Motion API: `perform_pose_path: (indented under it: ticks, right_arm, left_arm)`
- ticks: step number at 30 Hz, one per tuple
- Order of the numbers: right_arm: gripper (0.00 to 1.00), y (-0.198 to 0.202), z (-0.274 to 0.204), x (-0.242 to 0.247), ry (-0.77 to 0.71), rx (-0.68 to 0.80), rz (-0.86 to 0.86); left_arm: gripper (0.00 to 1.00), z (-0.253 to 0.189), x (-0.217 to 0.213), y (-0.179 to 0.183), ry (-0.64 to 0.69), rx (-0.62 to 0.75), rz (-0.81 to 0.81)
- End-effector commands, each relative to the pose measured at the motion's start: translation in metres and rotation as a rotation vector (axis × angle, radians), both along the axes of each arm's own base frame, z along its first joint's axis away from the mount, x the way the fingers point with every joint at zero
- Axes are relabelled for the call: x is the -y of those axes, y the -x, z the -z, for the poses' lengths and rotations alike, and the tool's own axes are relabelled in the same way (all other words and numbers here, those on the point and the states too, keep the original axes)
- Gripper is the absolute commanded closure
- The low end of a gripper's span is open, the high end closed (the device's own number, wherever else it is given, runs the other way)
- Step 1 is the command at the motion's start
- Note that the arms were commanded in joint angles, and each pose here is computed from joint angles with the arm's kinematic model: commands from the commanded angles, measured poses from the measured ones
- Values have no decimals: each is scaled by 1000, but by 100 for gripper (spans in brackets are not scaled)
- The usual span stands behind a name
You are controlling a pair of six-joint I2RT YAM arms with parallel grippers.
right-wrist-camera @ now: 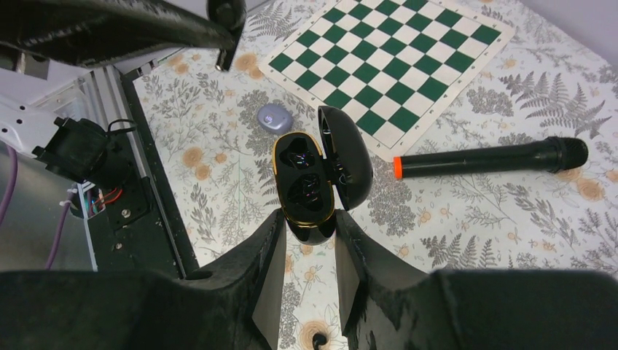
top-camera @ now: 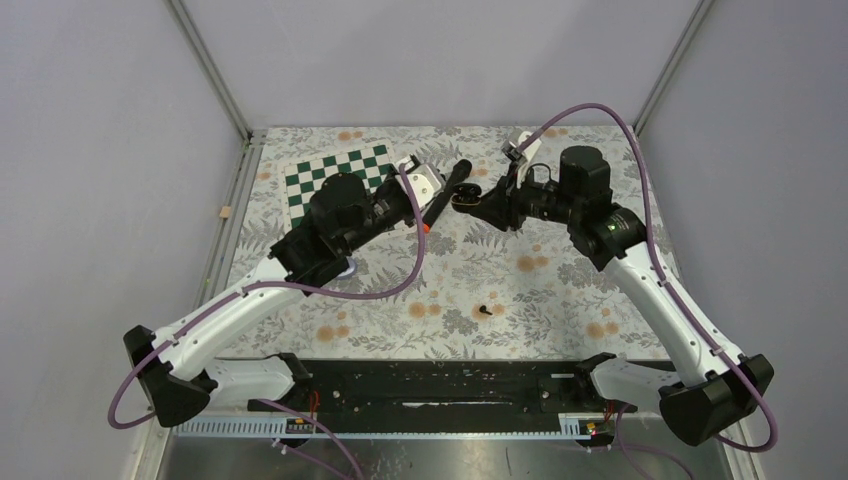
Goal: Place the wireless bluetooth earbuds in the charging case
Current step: Place the earbud in the charging case.
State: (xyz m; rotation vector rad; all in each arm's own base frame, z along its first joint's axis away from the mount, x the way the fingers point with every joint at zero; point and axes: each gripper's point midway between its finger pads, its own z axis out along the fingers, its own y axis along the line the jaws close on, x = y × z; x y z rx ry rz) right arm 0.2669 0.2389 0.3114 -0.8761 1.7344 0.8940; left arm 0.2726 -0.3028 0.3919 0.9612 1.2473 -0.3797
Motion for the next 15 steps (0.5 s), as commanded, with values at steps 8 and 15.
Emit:
perform_pose_path:
  ticks: [8, 15]
  right_arm:
    - [100, -6, -54, -15, -44, 165, 22]
    - [100, -5, -54, -16, -15, 188, 21]
  left_arm:
    - [100, -26, 9, 1, 28, 112, 45]
    - [100, -25, 10, -1, 16, 136, 14]
